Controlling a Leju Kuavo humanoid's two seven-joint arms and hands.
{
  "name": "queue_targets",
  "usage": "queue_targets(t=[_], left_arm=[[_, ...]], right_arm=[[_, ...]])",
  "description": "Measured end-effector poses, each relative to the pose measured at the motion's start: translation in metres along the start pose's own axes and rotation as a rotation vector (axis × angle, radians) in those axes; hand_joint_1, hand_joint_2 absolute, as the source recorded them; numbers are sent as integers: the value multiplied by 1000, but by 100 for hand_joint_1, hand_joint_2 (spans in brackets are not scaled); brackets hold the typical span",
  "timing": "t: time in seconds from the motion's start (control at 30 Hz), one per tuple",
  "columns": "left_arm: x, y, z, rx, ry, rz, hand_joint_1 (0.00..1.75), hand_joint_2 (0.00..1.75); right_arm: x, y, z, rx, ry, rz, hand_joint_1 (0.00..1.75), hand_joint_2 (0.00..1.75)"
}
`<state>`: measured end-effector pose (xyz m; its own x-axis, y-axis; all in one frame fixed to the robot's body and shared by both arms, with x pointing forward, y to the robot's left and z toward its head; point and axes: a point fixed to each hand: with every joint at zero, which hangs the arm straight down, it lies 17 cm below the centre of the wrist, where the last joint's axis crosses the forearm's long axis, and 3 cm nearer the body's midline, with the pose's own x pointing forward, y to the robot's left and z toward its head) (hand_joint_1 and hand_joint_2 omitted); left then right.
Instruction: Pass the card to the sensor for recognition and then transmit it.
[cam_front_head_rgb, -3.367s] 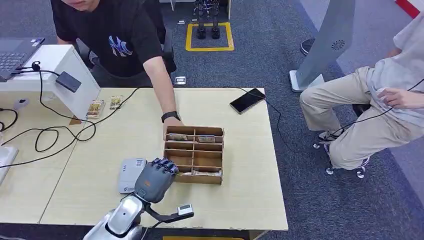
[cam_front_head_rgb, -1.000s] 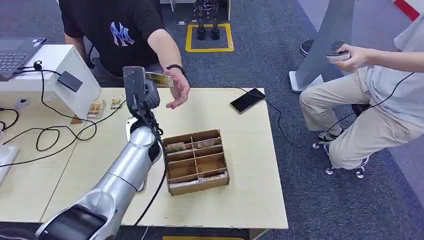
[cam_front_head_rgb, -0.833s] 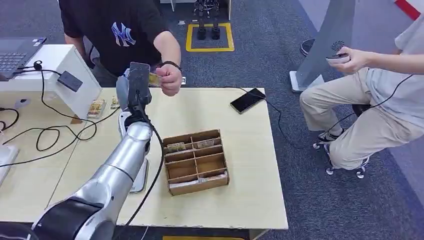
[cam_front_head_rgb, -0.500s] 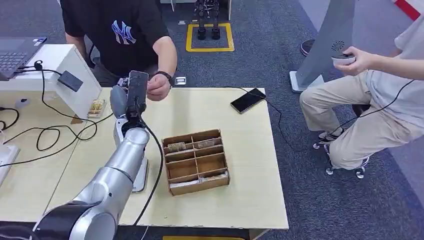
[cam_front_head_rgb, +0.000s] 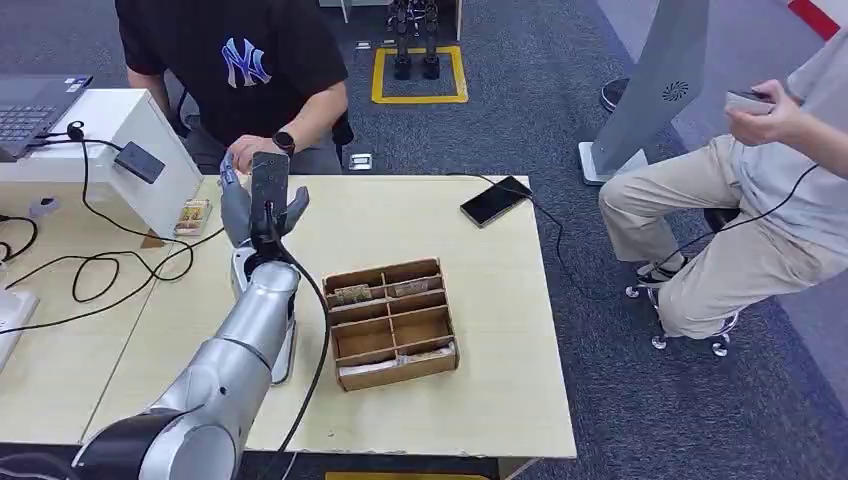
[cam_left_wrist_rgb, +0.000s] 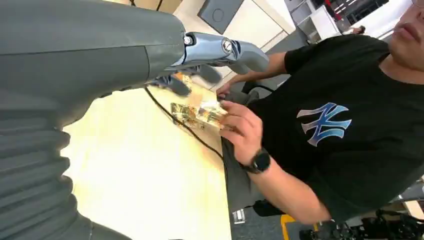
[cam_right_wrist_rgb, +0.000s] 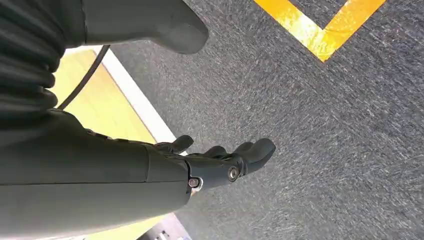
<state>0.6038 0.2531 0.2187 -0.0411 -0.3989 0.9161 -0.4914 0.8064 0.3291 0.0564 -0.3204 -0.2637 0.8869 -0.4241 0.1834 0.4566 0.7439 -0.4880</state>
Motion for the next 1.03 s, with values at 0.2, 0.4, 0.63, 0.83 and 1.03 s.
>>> queue_targets(t=[0.2,0.4,0.63,0.83,1.03], left_arm=[[0,-3,4,-1,-5,74,0,0],[-13,-9,17,-22,41,200,0,0],[1,8,38,18,-35,316,0,175],[55,35,70,47,-226,402,0,0],[81,57,94,69,-324,471,0,0]], right_arm=[[0,0,0,-1,2,-4,0,175],[-2,-1,0,-6,7,-13,0,175],[-4,-2,-1,-8,11,-19,0,175],[-8,-4,-1,-14,21,-18,0,175],[-8,-5,-1,-18,20,-15,0,175]])
